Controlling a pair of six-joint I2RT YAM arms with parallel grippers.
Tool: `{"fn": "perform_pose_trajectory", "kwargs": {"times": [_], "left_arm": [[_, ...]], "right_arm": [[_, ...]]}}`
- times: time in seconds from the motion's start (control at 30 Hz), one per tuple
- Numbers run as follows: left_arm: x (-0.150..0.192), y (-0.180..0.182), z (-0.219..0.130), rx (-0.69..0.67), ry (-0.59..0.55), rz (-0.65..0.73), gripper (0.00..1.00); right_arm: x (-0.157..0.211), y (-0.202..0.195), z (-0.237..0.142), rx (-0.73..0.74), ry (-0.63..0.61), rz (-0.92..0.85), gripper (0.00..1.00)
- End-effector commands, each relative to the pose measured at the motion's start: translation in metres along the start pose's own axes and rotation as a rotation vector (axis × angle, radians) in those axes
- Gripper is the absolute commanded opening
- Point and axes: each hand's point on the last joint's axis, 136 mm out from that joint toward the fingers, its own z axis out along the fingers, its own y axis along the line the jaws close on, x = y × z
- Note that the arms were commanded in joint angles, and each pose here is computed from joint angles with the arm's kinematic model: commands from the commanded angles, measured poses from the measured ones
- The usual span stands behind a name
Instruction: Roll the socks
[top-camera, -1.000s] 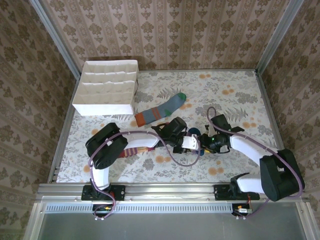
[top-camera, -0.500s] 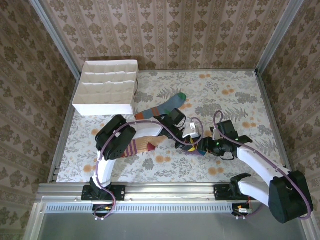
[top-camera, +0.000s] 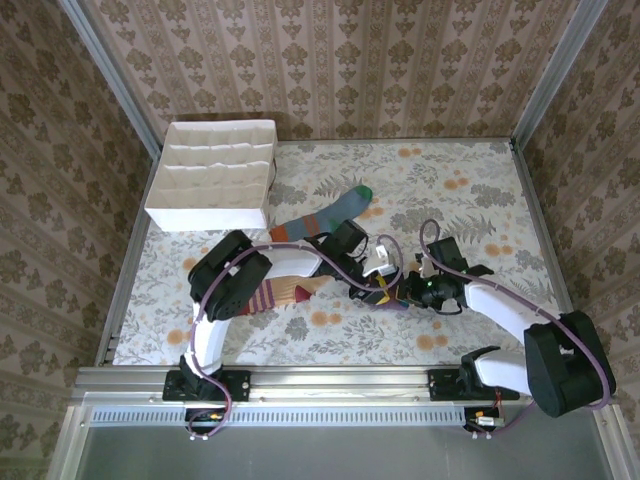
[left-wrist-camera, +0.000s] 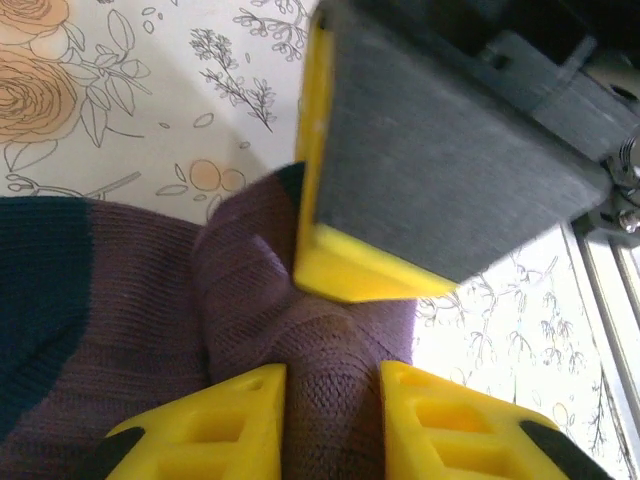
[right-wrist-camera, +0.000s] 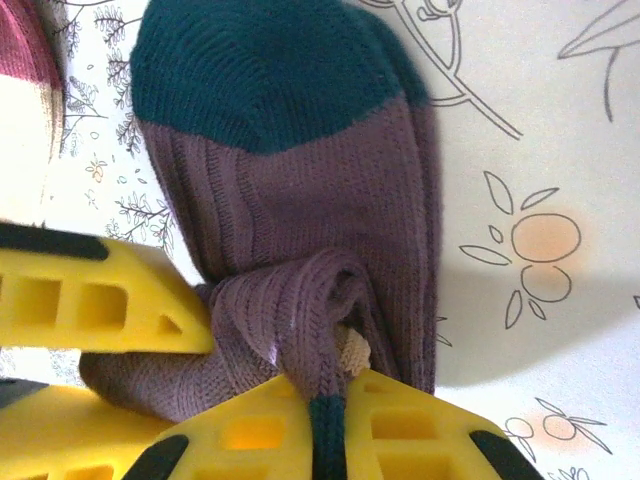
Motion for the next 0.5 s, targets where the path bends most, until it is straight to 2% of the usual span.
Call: {"fn": "perform_pose_trajectory", "kwargs": {"times": [0.0, 0.07, 0.2, 0.27, 0.47], "left_arm": [[0.002, -0.001, -0.015, -0.16, 0.011, 0.143, 0.25], [-0.007, -0.001, -0.028, -0.252, -0.021, 0.249, 0.3], [-0.017, -0.008, -0.045, -0.414, -0.034, 0.486, 0.34], [-0.017, -0.012, -0.047, -0.493, -0.013, 0.608, 0.35], [-0.012, -0.016, -0.033, -0.639, 0.087, 0.838, 0.36]], "right_arm": [[0.012, -0.036, 0.003, 0.176, 0.053, 0.046, 0.08], [0.015, -0.039, 0.005, 0.19, 0.07, 0.056, 0.07], [0.015, -0.04, 0.006, 0.196, 0.081, 0.063, 0.06], [0.014, -0.039, 0.006, 0.197, 0.084, 0.061, 0.06], [0.011, -0.036, 0.004, 0.199, 0.096, 0.052, 0.05]]}}
